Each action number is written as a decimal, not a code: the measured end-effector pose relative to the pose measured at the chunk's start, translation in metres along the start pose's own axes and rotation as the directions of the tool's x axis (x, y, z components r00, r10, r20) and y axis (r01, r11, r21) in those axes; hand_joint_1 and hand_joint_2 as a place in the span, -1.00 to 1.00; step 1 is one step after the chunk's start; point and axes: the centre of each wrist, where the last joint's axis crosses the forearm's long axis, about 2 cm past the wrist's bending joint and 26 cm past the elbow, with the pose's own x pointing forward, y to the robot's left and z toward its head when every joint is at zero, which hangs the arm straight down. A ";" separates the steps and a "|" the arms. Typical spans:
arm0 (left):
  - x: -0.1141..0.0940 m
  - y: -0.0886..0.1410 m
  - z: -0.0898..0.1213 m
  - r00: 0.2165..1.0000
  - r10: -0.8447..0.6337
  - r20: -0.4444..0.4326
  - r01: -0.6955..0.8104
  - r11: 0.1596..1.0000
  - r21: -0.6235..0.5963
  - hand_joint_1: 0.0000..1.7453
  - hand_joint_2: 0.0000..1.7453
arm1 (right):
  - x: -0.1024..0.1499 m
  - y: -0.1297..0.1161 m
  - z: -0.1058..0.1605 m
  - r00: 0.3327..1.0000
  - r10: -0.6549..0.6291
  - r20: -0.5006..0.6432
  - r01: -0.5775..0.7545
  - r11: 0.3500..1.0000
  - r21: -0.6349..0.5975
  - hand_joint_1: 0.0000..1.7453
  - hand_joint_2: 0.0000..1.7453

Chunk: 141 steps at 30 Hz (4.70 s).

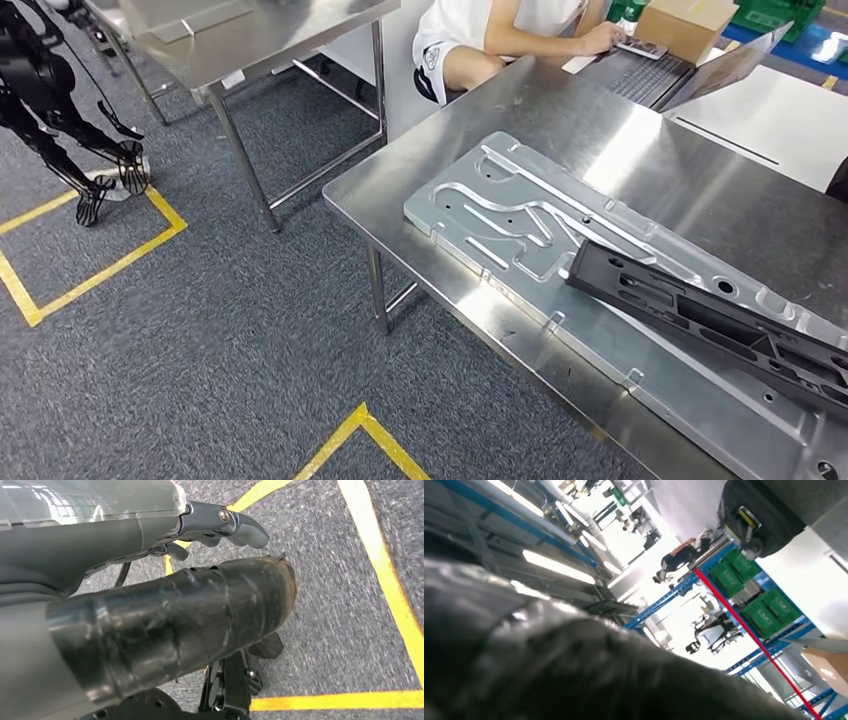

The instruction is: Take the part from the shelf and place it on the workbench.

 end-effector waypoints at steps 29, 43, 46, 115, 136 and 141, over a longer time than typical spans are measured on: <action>0.000 0.000 0.000 1.000 0.005 0.002 -0.005 1.000 -0.007 -1.00 -1.00 | 0.000 -0.002 0.001 0.999 -0.041 0.008 0.041 0.999 -0.010 -1.00 -1.00; 0.001 -0.001 -0.001 1.000 0.004 0.004 -0.004 1.000 -0.019 -1.00 -1.00 | -0.006 -0.007 0.005 0.999 -0.048 -0.013 0.047 0.999 -0.018 -1.00 -1.00; 0.002 -0.002 -0.001 1.000 0.005 0.005 -0.005 1.000 -0.021 -1.00 -1.00 | -0.007 -0.009 0.007 0.999 -0.045 -0.019 0.044 0.999 -0.024 -1.00 -1.00; -0.001 0.000 0.000 1.000 -0.012 0.003 0.012 1.000 -0.028 -1.00 -1.00 | -0.009 -0.009 0.023 0.997 0.079 -0.015 -0.079 0.997 0.010 -1.00 -1.00; 0.000 0.000 0.000 1.000 -0.014 -0.002 0.014 1.000 -0.019 -1.00 -1.00 | -0.009 0.003 0.025 0.998 0.065 -0.018 -0.065 0.998 0.024 -1.00 -1.00; 0.000 -0.001 0.000 1.000 -0.024 -0.016 0.024 1.000 -0.008 -1.00 -1.00 | -0.007 0.002 0.023 0.997 0.072 -0.013 -0.072 0.997 0.019 -1.00 -1.00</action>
